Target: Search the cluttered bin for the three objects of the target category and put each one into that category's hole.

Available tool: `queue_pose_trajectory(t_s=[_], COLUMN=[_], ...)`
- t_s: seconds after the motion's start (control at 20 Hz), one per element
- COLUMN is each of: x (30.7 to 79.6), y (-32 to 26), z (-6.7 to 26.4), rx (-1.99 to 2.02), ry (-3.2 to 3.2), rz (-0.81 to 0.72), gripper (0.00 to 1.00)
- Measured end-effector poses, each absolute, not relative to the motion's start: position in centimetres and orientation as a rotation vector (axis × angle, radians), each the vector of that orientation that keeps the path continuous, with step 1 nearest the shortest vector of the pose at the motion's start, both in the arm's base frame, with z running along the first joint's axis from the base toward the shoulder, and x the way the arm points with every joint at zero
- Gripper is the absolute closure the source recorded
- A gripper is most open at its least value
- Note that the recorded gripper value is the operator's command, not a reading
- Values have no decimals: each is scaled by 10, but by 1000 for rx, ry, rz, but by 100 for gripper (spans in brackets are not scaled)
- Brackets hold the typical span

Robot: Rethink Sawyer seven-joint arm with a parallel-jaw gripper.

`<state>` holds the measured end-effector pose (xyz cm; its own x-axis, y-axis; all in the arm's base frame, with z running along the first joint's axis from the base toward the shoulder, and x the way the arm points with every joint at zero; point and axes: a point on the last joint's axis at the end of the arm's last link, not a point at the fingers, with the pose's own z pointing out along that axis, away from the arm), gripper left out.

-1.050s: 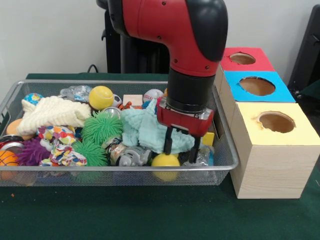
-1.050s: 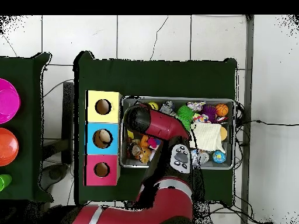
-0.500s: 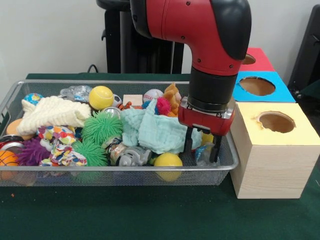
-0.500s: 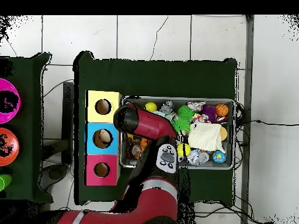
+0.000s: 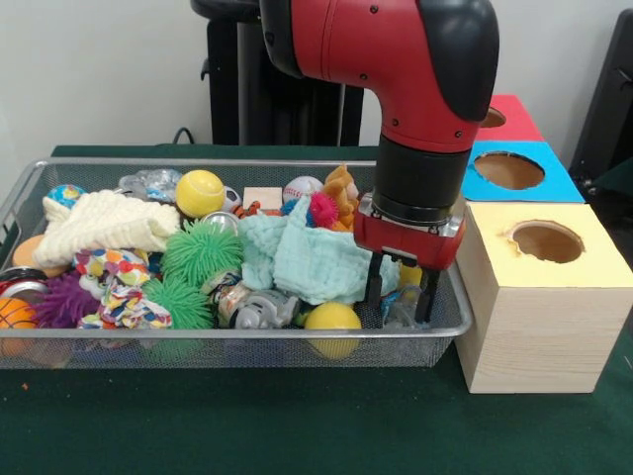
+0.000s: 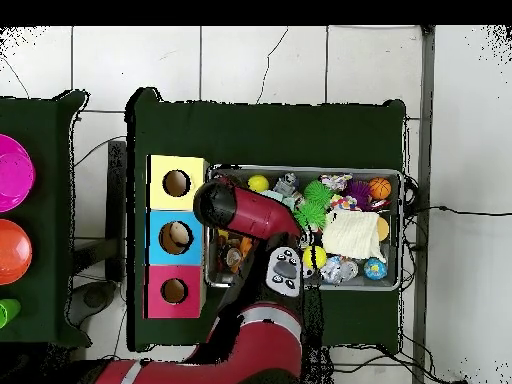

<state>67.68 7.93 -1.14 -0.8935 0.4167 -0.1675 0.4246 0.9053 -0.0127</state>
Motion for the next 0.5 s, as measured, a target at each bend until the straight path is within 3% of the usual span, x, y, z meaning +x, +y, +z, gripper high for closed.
queue_pose_trajectory(t_s=[0.5], x=[674], y=[61], z=[-26], rx=[720], ry=[2921], rz=[-34], gripper=[0])
